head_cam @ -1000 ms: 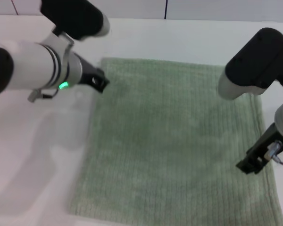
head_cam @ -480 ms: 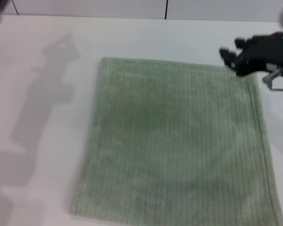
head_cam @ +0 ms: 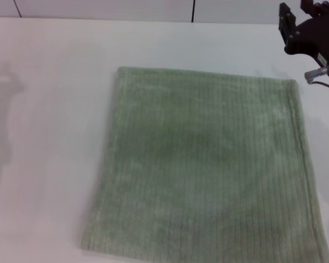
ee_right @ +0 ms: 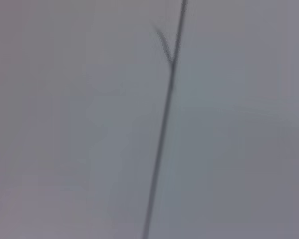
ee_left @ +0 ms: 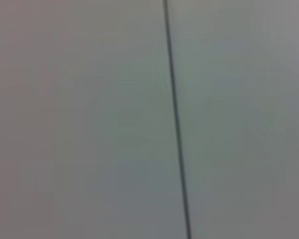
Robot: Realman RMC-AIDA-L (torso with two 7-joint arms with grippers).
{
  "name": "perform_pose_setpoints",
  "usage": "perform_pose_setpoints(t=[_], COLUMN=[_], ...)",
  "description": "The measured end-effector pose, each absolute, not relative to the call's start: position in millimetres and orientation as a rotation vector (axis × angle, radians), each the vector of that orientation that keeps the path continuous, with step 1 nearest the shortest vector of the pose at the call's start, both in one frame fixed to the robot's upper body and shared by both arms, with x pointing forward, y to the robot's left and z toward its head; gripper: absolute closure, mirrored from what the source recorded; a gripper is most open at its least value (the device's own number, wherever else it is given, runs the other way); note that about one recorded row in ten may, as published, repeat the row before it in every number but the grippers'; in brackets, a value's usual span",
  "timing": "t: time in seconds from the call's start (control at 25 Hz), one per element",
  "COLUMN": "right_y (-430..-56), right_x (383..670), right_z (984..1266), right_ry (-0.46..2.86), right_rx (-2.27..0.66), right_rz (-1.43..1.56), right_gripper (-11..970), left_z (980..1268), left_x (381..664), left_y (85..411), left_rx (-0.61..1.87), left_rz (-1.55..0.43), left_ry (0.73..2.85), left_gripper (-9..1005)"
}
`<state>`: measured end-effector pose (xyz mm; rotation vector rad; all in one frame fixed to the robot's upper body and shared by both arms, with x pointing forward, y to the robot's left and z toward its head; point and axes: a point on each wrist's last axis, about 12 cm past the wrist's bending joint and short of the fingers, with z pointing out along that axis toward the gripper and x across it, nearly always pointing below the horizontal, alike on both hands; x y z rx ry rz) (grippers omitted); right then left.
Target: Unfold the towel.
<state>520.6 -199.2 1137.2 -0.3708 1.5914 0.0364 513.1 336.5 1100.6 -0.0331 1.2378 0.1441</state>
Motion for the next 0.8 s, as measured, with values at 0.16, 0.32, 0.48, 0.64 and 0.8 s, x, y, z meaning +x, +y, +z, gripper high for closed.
perform_pose_setpoints(t=[0.16,0.32,0.48,0.64,0.8], right_y=[-196.1,-207.8,-222.2,-234.2,-240.9], right_x=[514.4,505.6,501.0,497.6,494.1], right_z=[1099.3,1082.1,1071.0,1056.6,1048.6], right_ry=[1.440,1.322,1.343,1.398,1.423], right_rx=[-0.355,-0.249,-0.160,-0.103,-0.093], right_rz=[-0.110,-0.110,-0.070,-0.021,-0.026], right_gripper=[618,616,614,537,434], left_z=[1074.8,1058.1,1048.1,1042.3,1039.1], left_x=[509.8,508.3,506.9,505.9,505.3], left_y=[347.2,352.8,354.3,354.0,353.1], left_rx=[-0.083,-0.111,-0.102,-0.092,-0.081], left_rz=[0.133,0.124,0.142,0.150,0.153], left_ry=[1.284,1.337,1.379,1.400,1.414], left_gripper=[878,872,655,496,336])
